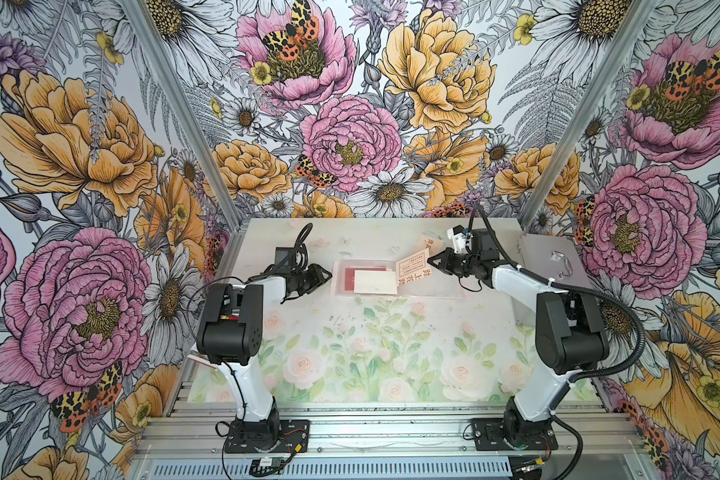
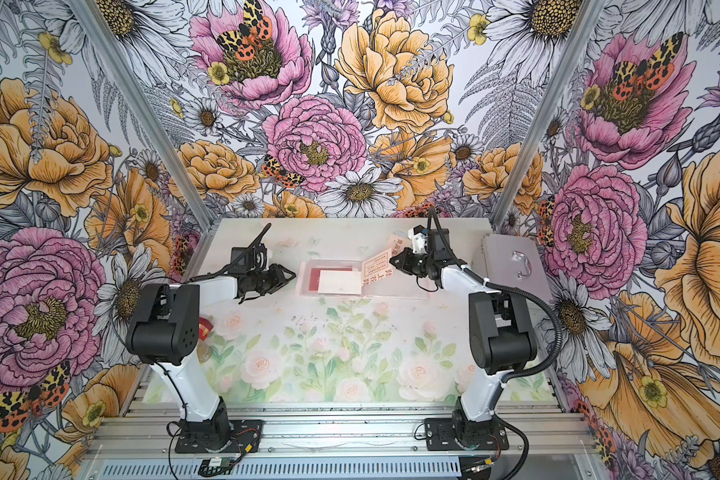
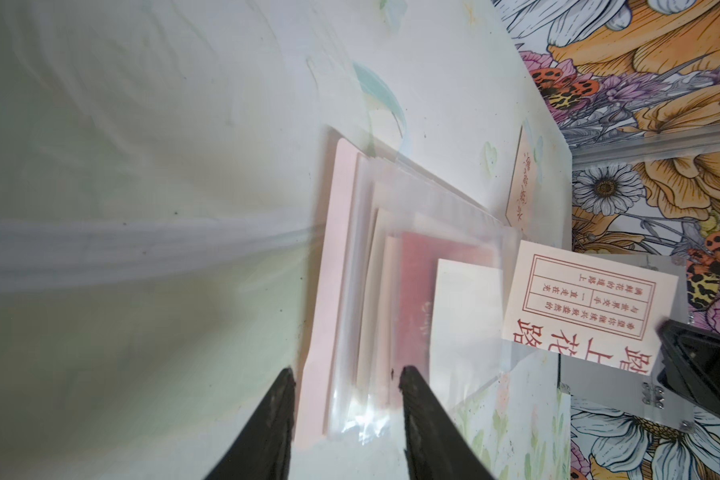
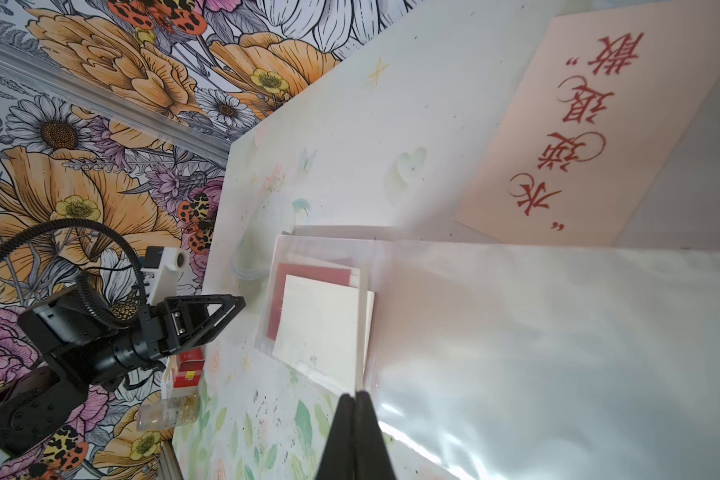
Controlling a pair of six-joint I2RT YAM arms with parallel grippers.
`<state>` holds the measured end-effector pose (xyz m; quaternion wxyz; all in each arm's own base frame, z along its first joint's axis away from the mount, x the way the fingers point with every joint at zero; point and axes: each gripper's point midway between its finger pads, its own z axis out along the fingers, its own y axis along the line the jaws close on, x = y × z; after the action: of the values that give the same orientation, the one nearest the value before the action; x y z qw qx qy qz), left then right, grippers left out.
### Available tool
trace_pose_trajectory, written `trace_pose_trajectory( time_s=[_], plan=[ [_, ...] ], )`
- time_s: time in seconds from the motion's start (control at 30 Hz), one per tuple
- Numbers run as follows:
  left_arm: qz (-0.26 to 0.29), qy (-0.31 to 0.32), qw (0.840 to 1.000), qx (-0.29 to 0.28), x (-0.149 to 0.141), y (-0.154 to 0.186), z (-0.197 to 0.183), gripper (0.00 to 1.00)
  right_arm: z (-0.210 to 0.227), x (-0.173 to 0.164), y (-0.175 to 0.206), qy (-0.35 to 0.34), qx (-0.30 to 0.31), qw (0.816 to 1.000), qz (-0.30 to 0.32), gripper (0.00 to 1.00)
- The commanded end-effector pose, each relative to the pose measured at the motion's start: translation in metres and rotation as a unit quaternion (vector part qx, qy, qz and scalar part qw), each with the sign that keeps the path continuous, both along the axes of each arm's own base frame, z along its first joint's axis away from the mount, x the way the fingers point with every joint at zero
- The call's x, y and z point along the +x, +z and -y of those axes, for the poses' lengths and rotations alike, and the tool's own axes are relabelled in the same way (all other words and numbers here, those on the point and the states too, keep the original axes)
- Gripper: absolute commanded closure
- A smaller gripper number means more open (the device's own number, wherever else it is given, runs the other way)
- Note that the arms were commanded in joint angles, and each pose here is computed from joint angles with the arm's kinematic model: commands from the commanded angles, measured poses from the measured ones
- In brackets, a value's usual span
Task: Place the photos into the photo albums
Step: Insert the photo into the photo album.
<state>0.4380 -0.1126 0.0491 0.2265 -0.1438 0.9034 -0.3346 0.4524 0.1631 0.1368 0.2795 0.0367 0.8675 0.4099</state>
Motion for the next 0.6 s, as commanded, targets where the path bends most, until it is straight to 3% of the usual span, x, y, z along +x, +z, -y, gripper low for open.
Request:
trace_pose_trajectory(
  time_s=[0.0, 0.57],
  plan=[
    [0.009, -0.018, 1.000, -0.003, 0.003, 0.003, 0.007, 0.57, -0.007, 0.006, -0.002, 0.005, 0.011, 1.000, 0.011, 1.00],
    [0.000, -0.032, 0.999, -0.004, 0.003, -0.006, 0.019, 0.56, -0.001, -0.015, -0.055, -0.023, -0.012, 0.997, -0.067, 1.00]
  ],
)
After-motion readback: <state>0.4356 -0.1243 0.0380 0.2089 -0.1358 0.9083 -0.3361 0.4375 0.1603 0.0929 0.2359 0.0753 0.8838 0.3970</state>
